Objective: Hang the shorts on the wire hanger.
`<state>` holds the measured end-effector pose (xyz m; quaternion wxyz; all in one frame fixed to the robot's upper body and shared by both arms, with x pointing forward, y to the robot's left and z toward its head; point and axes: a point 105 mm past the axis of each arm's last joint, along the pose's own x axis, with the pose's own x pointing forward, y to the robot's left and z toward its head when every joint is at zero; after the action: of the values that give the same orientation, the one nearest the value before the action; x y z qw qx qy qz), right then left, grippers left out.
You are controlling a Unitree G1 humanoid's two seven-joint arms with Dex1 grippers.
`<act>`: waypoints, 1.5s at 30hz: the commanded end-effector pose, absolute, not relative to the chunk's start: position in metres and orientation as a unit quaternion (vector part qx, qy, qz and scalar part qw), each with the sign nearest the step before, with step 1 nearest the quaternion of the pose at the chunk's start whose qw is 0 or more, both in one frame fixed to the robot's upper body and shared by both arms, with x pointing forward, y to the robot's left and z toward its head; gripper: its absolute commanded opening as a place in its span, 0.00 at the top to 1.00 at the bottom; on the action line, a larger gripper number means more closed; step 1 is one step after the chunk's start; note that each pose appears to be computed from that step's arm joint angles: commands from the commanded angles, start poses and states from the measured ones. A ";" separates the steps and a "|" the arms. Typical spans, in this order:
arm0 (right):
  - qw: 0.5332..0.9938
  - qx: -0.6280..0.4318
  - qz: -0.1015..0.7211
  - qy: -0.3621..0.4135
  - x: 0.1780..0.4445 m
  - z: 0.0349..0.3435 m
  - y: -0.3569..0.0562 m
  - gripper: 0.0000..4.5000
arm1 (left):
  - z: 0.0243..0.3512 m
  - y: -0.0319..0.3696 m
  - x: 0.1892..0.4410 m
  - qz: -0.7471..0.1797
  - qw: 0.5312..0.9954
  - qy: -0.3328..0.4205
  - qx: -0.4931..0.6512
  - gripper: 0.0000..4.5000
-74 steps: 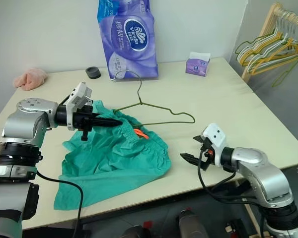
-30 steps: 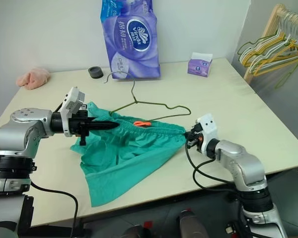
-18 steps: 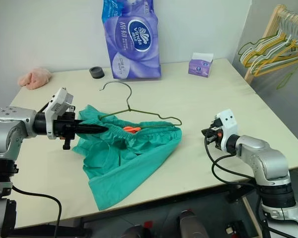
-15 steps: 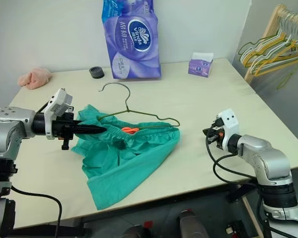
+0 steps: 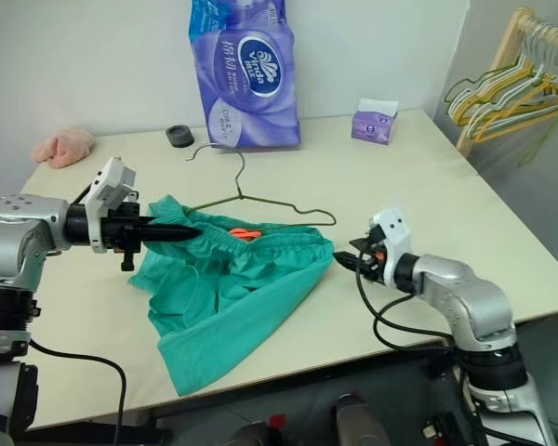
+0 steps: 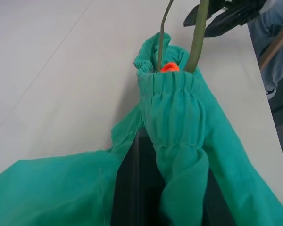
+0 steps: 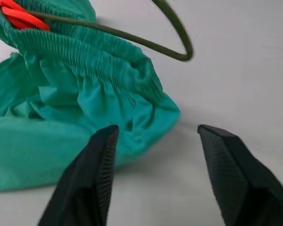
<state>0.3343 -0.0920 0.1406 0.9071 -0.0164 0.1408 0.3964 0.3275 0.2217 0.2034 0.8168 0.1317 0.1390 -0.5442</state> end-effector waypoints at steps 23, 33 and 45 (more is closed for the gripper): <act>0.878 -0.037 0.451 0.159 0.376 0.123 -0.044 0.09 | 0.217 0.217 0.329 -0.544 0.819 0.111 0.145 1.00; 0.911 -0.045 0.392 0.120 0.378 0.124 -0.055 0.84 | 0.215 0.219 0.328 -0.538 0.824 0.112 0.139 1.00; 0.929 0.008 0.337 0.152 0.359 0.126 -0.125 0.99 | 0.214 0.225 0.316 -0.554 0.811 0.141 0.122 1.00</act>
<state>0.3559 -0.0964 0.1182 0.9124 0.0030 0.1540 0.3791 0.3208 0.2149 0.1984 0.8066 0.1053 0.1477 -0.5625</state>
